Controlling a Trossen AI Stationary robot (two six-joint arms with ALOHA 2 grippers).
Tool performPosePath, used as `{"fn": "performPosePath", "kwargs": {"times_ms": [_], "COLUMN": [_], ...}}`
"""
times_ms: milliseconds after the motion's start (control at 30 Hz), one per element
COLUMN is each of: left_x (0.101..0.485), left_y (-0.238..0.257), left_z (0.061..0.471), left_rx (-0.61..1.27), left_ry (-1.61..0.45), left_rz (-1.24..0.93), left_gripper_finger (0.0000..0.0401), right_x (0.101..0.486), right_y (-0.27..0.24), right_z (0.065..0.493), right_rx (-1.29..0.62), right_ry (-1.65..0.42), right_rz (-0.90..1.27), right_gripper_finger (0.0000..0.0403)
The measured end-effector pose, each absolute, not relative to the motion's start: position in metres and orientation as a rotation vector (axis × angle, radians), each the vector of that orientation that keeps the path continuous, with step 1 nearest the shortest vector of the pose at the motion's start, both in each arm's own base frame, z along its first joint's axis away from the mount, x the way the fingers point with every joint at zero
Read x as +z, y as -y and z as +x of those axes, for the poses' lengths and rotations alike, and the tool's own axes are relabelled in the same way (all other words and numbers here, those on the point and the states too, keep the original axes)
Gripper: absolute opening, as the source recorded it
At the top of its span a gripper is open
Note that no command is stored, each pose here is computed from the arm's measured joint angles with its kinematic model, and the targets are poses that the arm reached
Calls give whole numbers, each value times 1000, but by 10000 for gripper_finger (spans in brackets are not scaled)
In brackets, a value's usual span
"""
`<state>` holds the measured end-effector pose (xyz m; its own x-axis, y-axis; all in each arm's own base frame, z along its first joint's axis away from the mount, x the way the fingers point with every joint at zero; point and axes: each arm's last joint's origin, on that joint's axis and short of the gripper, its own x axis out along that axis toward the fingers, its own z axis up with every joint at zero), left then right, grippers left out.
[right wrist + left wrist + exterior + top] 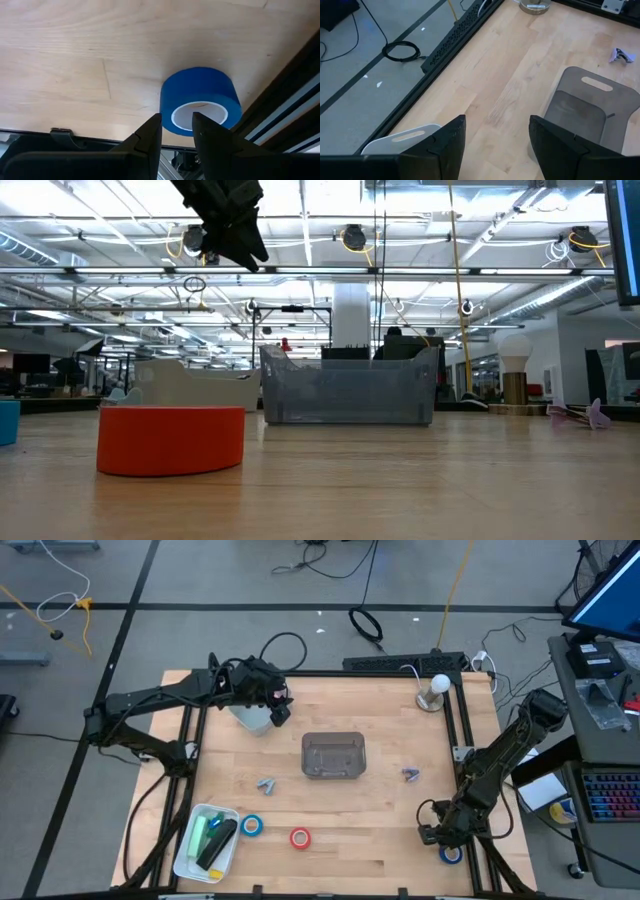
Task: Pick and place Stapler, Stapler remover, tape
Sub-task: Put the blue tape into the grey bin
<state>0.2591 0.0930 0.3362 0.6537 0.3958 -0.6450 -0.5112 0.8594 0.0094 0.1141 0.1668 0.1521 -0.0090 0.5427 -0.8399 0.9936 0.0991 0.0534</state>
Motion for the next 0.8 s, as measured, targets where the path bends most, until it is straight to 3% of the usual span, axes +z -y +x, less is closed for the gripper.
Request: {"fn": "performPosePath", "kwargs": {"times_ms": [800], "left_x": [336], "left_y": [-93], "left_z": [259], "left_rx": [514], "left_ry": [-690], "left_rz": [-163], "left_gripper_finger": [218], "right_x": [149], "right_y": [-169], "right_z": [118], "right_rx": [-764], "right_ry": [-1675], "right_rz": [1539], "right_gripper_finger": [100]}}
